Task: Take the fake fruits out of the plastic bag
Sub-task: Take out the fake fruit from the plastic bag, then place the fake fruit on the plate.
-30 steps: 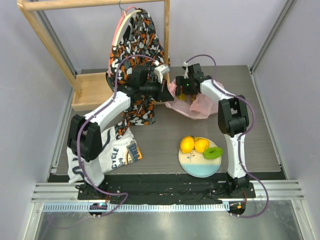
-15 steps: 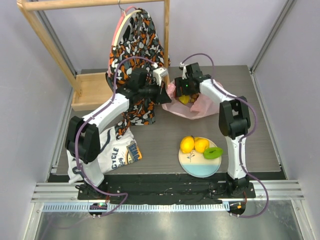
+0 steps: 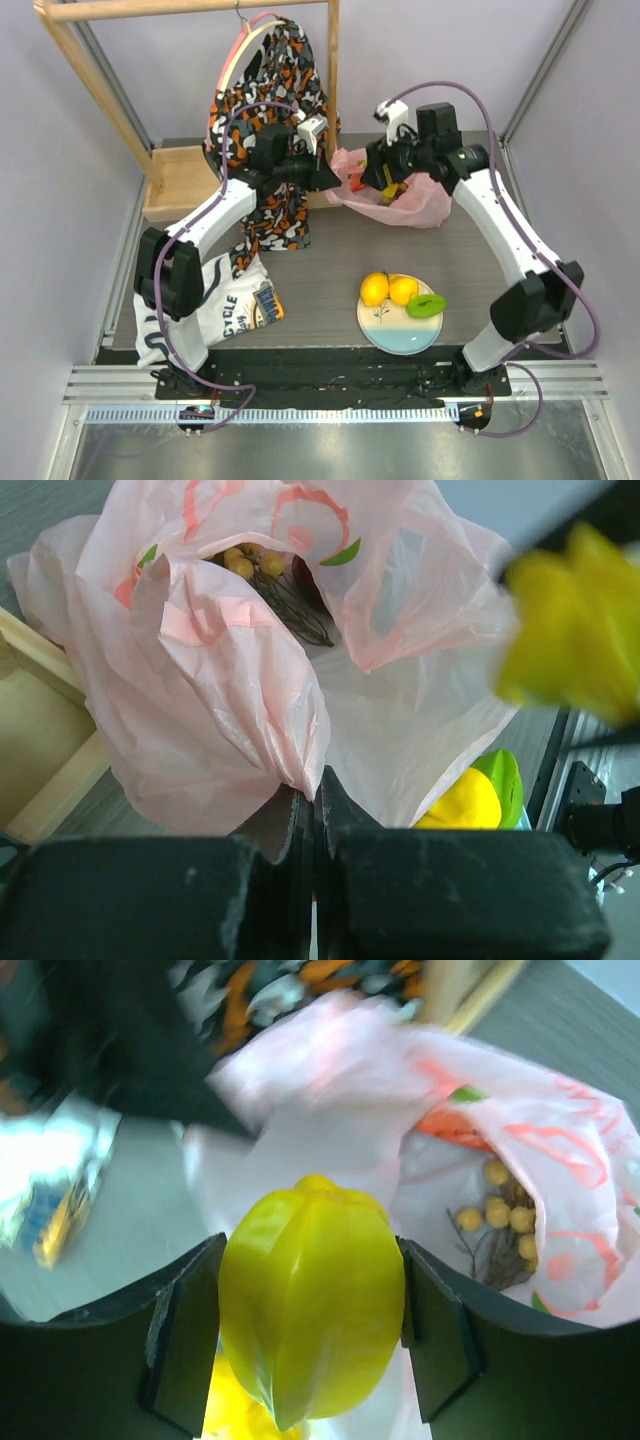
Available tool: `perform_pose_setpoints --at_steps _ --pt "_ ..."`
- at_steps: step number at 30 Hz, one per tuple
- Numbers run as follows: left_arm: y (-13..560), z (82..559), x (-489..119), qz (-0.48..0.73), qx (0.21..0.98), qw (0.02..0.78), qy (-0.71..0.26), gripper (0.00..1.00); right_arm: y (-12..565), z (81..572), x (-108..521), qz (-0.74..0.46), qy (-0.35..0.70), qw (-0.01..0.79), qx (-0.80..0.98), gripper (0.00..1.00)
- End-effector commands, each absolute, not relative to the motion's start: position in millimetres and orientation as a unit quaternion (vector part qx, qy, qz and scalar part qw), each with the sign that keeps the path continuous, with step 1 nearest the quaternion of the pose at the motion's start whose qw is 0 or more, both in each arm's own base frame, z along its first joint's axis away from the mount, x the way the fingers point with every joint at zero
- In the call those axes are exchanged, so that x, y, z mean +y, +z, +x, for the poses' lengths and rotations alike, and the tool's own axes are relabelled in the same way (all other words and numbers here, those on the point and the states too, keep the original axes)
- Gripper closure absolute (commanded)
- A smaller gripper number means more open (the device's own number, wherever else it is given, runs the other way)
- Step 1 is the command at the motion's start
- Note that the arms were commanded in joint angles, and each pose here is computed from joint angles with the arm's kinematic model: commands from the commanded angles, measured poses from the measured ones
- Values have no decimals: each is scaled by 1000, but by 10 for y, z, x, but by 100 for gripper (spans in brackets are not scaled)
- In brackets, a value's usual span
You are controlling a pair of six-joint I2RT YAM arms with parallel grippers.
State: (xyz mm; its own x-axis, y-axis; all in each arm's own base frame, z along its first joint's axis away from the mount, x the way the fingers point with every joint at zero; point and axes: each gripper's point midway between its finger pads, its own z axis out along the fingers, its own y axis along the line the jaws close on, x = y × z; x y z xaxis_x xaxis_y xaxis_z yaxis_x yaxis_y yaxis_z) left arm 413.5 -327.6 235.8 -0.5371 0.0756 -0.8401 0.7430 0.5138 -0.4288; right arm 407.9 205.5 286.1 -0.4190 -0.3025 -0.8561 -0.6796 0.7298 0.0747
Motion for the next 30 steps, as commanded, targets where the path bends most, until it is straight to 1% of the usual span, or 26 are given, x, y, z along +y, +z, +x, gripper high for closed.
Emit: perform_pose_setpoints --at_steps 1,3,4,5,6,7,12,15,18,20,21,26,28,29,30 --pt "2597 4300 -3245 248 756 439 -418 100 2771 3096 2259 -514 205 410 725 60" --pt "2605 4296 -3235 246 755 441 -418 100 2506 2805 2226 -594 173 375 691 60" --pt "2623 4310 -3215 245 755 443 -417 100 2217 2651 2174 -616 168 340 690 60" --pt "2619 4321 -3207 243 756 443 -416 100 2152 2487 2211 -643 165 332 670 60" --pt "2631 4327 -3190 241 756 444 -415 100 2028 2433 2188 -668 150 321 654 60" --pt "2637 4336 -3179 239 756 447 -414 100 1805 2314 2144 -683 149 294 651 60" --pt "2623 4329 -3134 234 759 447 -411 100 1438 1920 2189 -756 139 258 586 60" --pt "2618 4300 -3136 234 759 445 -414 100 1356 1819 2158 -787 123 255 548 59" --pt "2616 4268 -3127 237 757 446 -415 100 1129 1655 2090 -810 119 240 522 58" --pt "2627 4263 -3106 234 757 451 -411 100 1074 1622 2110 -817 120 245 508 56" --pt "2640 4252 -3090 234 756 453 -410 100 998 1581 2079 -820 122 238 506 54" --pt "2672 4195 -3075 237 757 451 -410 100 864 1540 2100 -826 126 234 497 51" --pt "2672 4165 -3063 238 757 450 -410 100 802 1543 2116 -826 128 236 496 45" --pt "2670 4156 -3061 238 757 450 -410 100 756 1523 2105 -827 130 234 495 36" --pt "2643 4145 -3053 238 759 448 -409 100 747 1518 2114 -827 132 235 494 32"
